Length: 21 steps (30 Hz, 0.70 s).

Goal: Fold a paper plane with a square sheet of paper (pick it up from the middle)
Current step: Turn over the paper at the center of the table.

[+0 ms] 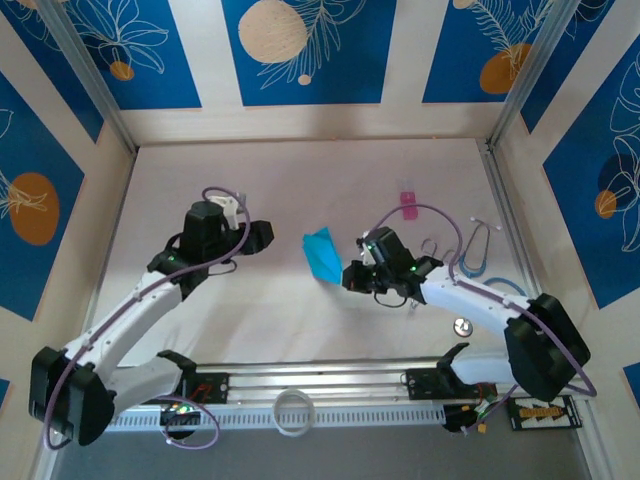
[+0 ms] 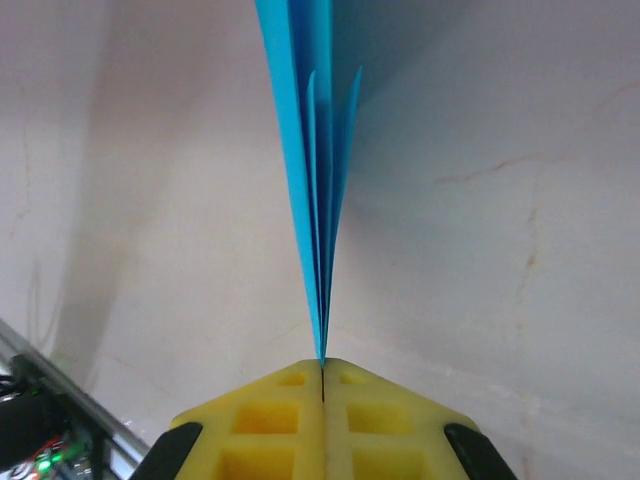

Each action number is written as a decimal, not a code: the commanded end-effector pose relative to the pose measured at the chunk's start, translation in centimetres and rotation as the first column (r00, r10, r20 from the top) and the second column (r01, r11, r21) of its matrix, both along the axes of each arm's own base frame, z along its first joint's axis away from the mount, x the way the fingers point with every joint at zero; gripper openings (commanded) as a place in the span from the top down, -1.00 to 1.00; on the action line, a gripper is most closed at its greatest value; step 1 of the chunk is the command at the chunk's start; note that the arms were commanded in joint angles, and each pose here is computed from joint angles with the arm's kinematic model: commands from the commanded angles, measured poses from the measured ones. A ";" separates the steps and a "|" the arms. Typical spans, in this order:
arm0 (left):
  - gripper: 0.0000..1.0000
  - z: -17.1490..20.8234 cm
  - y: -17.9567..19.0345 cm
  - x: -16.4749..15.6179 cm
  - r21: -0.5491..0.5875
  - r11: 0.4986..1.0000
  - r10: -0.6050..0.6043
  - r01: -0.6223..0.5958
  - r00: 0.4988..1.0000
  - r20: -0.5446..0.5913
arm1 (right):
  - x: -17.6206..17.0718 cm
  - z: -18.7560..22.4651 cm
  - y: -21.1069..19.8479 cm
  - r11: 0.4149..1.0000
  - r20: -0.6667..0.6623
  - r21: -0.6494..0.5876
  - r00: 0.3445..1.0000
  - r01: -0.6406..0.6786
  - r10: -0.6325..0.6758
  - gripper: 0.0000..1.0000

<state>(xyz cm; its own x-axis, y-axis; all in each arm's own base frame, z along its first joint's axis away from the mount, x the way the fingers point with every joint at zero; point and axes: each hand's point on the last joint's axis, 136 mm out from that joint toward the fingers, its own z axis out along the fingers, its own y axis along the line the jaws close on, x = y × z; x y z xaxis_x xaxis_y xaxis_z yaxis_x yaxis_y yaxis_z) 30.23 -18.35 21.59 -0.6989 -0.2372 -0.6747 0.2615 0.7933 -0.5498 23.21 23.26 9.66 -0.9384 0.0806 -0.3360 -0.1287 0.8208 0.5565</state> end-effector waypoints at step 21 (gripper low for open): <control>-1.00 -1.1 7.4 -1.6 0.155 0.959 0.232 -0.239 0.971 0.063 | 2.6 6.6 -9.4 0.432 0.324 -0.876 0.924 0.213 0.202 0.93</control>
